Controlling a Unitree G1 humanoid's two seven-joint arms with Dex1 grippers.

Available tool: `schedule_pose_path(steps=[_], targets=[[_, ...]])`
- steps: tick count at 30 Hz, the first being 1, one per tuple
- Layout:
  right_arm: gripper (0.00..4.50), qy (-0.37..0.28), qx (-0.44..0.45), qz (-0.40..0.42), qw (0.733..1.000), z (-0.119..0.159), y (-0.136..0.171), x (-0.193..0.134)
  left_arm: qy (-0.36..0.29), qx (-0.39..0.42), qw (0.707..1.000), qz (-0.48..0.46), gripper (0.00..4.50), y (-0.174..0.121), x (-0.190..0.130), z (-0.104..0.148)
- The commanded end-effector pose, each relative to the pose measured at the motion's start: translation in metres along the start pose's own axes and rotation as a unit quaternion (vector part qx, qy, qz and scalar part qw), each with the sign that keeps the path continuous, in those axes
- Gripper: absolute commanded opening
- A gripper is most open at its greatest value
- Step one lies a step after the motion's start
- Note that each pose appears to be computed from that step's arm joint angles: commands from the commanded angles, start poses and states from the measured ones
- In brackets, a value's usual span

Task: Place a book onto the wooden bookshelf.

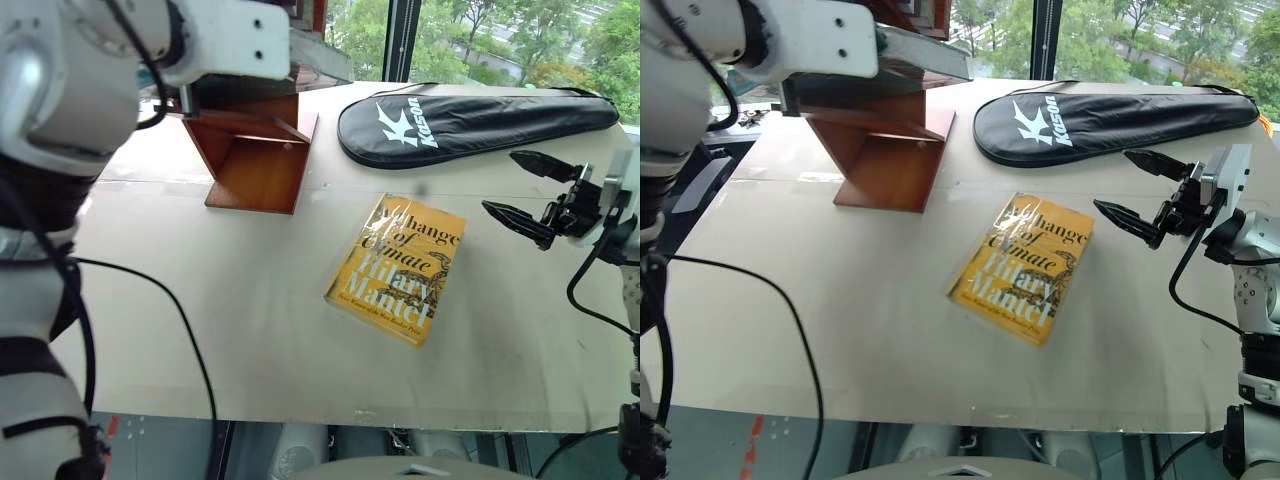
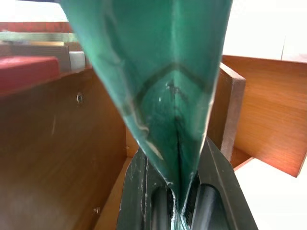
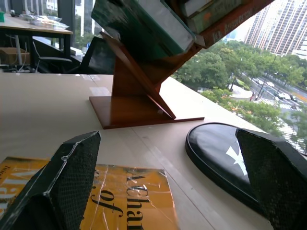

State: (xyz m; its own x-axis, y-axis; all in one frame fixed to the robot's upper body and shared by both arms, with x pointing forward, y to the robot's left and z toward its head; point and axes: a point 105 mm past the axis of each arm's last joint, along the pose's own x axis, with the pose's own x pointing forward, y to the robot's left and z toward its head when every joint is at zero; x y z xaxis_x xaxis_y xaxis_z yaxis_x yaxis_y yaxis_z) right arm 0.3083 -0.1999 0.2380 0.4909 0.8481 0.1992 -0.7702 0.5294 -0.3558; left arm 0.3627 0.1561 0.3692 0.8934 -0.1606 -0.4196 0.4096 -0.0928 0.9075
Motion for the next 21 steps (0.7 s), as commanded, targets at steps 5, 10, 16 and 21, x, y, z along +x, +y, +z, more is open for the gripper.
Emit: schedule_pose_path(steps=[5, 10, 16, 21], targets=[[4.50, -0.033, -0.025, -0.012, 0.999, 0.024, -0.007, -0.002, 0.053, 0.019, 0.997, -0.053, 0.06, -0.018, 0.024, -0.012], [4.50, -0.041, -0.031, -0.015, 0.999, 0.032, -0.006, 0.003, 0.051, 0.014, 0.996, -0.065, 0.06, -0.024, 0.024, -0.009], [4.50, -0.061, -0.023, -0.014, 0.998, 0.039, -0.005, 0.010, 0.055, -0.009, 0.996, -0.066, 0.06, -0.029, 0.024, -0.015], [4.50, -0.091, 0.003, -0.009, 0.996, 0.045, 0.003, 0.016, 0.050, -0.034, 0.996, -0.067, 0.06, -0.037, 0.025, -0.020]])
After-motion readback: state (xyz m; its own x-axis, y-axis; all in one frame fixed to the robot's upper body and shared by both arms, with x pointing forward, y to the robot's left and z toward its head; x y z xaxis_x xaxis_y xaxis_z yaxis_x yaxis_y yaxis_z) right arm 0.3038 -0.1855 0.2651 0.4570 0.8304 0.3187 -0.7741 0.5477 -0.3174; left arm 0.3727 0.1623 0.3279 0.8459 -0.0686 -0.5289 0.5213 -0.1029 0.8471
